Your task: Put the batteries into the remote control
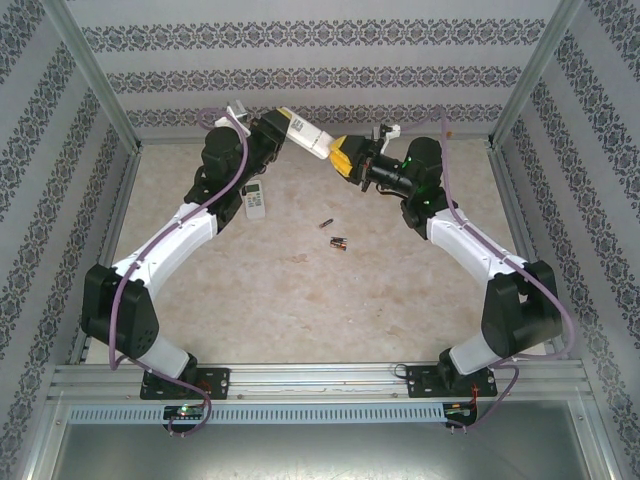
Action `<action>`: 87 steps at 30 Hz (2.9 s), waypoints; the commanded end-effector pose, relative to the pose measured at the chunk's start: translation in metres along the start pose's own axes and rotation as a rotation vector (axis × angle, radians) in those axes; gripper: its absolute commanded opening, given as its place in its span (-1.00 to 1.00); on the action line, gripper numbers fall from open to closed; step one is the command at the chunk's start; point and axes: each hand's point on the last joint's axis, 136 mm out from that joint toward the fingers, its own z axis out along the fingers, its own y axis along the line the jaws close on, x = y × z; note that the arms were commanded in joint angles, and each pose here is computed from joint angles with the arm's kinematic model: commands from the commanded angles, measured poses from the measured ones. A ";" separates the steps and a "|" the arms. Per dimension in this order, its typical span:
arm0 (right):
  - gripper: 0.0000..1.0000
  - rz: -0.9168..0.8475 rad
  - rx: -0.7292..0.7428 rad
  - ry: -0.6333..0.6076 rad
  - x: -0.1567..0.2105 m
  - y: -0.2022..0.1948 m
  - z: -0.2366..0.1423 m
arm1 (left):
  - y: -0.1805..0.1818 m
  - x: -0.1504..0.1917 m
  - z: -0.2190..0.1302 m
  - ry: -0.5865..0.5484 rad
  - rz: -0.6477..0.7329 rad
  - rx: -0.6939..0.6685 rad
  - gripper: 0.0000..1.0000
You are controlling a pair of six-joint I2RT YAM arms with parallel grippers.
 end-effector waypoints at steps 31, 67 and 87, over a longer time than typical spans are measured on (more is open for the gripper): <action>-0.68 0.049 0.174 -0.016 0.006 -0.093 -0.034 | -0.029 -0.008 -0.009 -0.025 0.082 0.069 -1.00; -0.19 -0.020 0.897 -0.249 -0.093 -0.289 -0.178 | 0.044 0.076 -0.001 0.254 0.095 -0.073 -1.00; 0.95 -1.502 0.493 0.067 0.023 -0.064 -0.043 | 0.007 0.118 0.010 0.418 0.208 0.060 -1.00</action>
